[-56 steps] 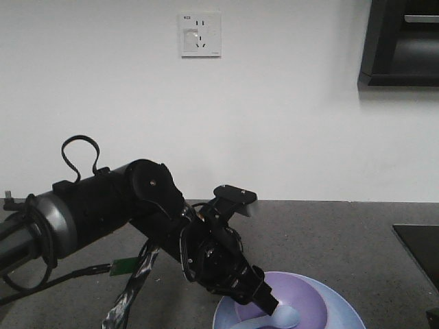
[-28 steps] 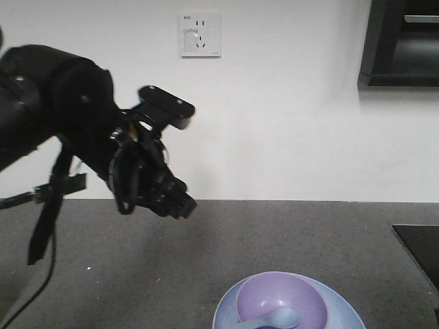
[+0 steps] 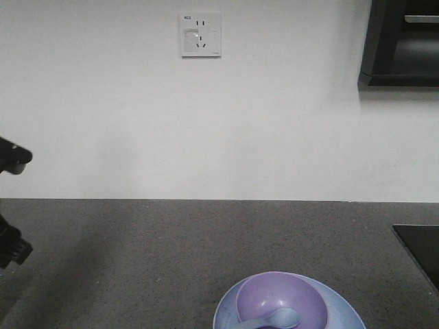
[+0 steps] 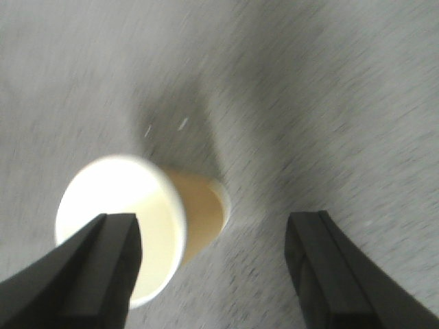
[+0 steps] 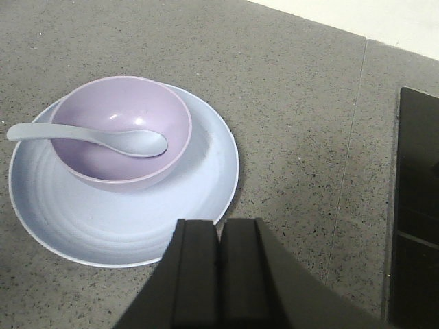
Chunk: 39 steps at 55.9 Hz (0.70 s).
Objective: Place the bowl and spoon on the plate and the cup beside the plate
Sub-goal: 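Grasp the brown paper cup with left gripper and lift it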
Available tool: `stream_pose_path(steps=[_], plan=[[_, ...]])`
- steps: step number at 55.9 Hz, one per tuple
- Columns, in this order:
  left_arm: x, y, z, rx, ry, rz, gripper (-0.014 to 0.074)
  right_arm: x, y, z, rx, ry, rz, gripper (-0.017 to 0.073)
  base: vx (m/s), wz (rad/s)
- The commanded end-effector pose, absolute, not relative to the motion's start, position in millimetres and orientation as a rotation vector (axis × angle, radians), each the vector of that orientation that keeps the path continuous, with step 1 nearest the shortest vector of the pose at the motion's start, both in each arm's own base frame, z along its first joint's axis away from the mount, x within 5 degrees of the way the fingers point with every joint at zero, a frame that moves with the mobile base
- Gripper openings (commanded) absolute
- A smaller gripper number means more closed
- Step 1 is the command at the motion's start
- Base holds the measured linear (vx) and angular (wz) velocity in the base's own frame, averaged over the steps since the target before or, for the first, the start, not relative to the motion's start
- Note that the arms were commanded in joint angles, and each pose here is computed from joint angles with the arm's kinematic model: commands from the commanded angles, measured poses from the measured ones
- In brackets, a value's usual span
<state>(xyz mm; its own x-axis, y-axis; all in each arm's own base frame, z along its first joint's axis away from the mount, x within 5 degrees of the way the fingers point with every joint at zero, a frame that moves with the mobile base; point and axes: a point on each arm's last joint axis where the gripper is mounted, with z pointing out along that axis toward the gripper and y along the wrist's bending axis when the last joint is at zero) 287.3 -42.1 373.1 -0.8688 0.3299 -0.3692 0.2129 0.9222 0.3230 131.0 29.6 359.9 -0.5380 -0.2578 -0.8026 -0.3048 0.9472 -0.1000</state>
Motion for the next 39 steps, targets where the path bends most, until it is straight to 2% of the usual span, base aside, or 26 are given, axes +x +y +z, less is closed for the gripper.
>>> stream_pose_path(steps=[1,10,32,39], plan=[[283,-27,384,0.341,2.572,0.407,0.0565,133,29,375,-0.358,2.059,0.066,-0.0008,0.0,0.0],[286,-16,370,0.316,2.592,0.419,0.0565,133,29,376,-0.329,2.063,0.083,-0.0008,0.0,0.0],[312,-19,337,0.334,2.685,0.399,0.0564,133,31,375,-0.322,2.067,0.108,-0.0008,0.0,0.0],[320,-20,325,0.341,2.722,0.403,0.0539,133,31,375,-0.322,2.067,0.108,-0.0008,0.0,0.0]])
